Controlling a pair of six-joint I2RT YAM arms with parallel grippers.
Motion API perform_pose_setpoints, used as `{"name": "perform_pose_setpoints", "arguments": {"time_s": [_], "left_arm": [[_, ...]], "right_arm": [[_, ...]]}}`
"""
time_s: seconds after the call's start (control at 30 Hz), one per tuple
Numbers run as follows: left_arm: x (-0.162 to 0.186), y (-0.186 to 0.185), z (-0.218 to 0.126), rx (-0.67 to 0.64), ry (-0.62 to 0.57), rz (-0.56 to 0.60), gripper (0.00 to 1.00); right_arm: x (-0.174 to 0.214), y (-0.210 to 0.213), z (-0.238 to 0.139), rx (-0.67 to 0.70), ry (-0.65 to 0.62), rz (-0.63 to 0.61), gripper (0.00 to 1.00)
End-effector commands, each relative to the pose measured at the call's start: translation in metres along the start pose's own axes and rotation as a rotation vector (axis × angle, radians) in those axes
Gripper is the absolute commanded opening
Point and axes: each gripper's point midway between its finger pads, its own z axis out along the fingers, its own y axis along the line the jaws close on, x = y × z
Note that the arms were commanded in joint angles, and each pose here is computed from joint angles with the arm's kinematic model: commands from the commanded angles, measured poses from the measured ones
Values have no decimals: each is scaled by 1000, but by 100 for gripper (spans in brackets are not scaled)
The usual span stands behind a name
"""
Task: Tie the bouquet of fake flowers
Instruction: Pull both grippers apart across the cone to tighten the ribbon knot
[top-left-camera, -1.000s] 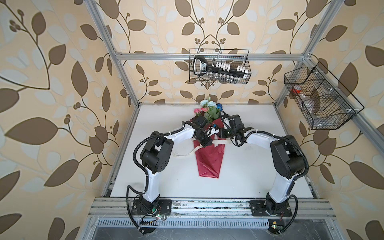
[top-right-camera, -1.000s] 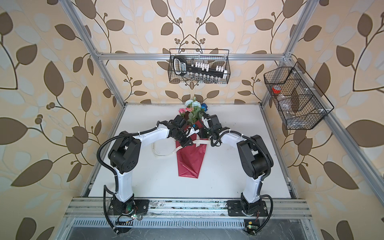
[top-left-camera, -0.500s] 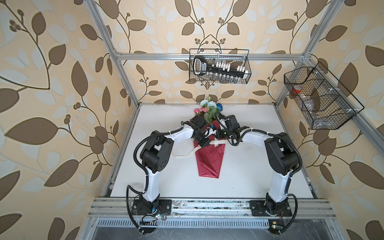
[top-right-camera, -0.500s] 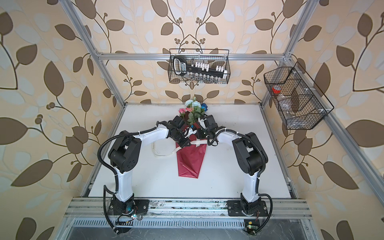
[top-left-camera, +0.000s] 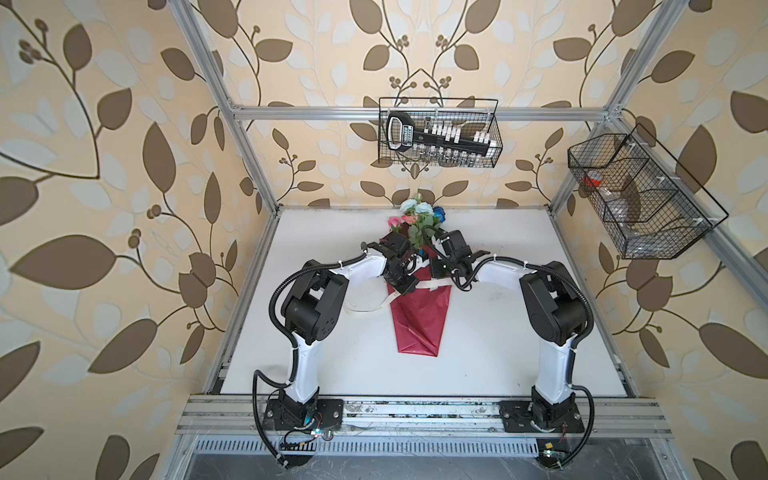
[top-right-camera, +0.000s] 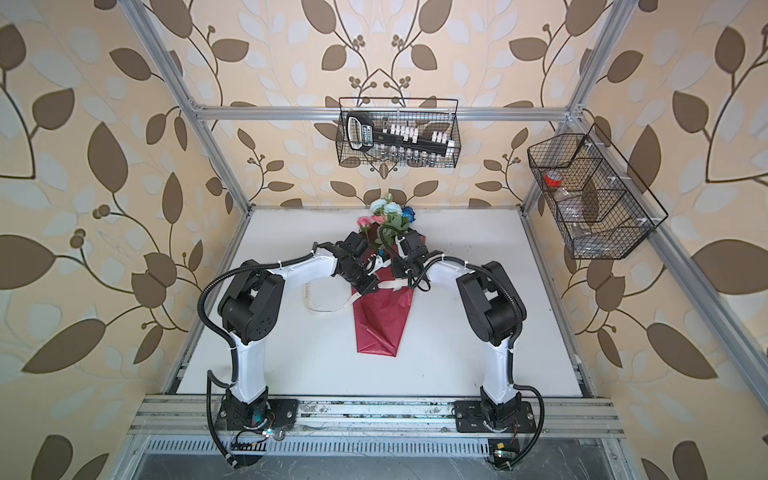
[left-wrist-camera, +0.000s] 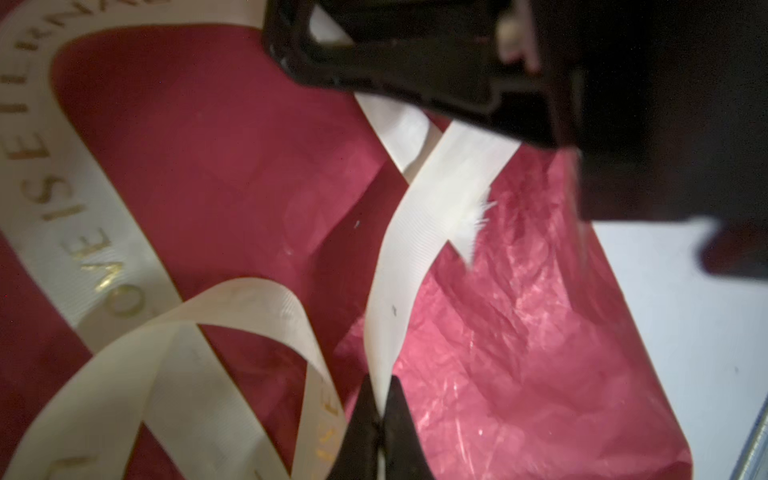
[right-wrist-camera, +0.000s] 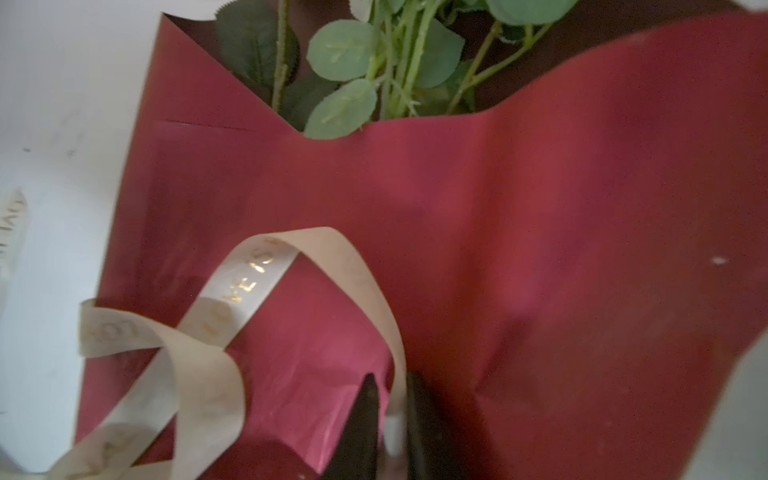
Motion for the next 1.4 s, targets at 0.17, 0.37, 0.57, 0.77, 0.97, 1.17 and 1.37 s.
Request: {"name": "perform_pose_setpoints", "arguments": {"time_s": [0.17, 0.37, 0.57, 0.77, 0.97, 1.17, 1.37], "left_arm": [[-42, -38, -62, -26, -222, 133, 55], [-11, -23, -89, -184, -257, 97, 67], [38, 4, -66, -262, -95, 51, 62], [67, 15, -47, -283, 39, 59, 57], [75, 34, -34, -336, 114, 53, 53], [85, 49, -15, -344, 176, 21, 44], [77, 54, -23, -361, 155, 12, 9]], "right_arm": [[-26, 19, -38, -31, -95, -22, 0], [-39, 23, -75, -60, -171, -2, 0], [-42, 15, -108, -24, -231, 15, 0], [-28, 9, -128, -24, -241, 35, 0], [-12, 5, -143, -29, -244, 62, 0], [-1, -5, -161, -4, -253, 92, 0], [14, -16, -166, 40, -228, 97, 0]]}}
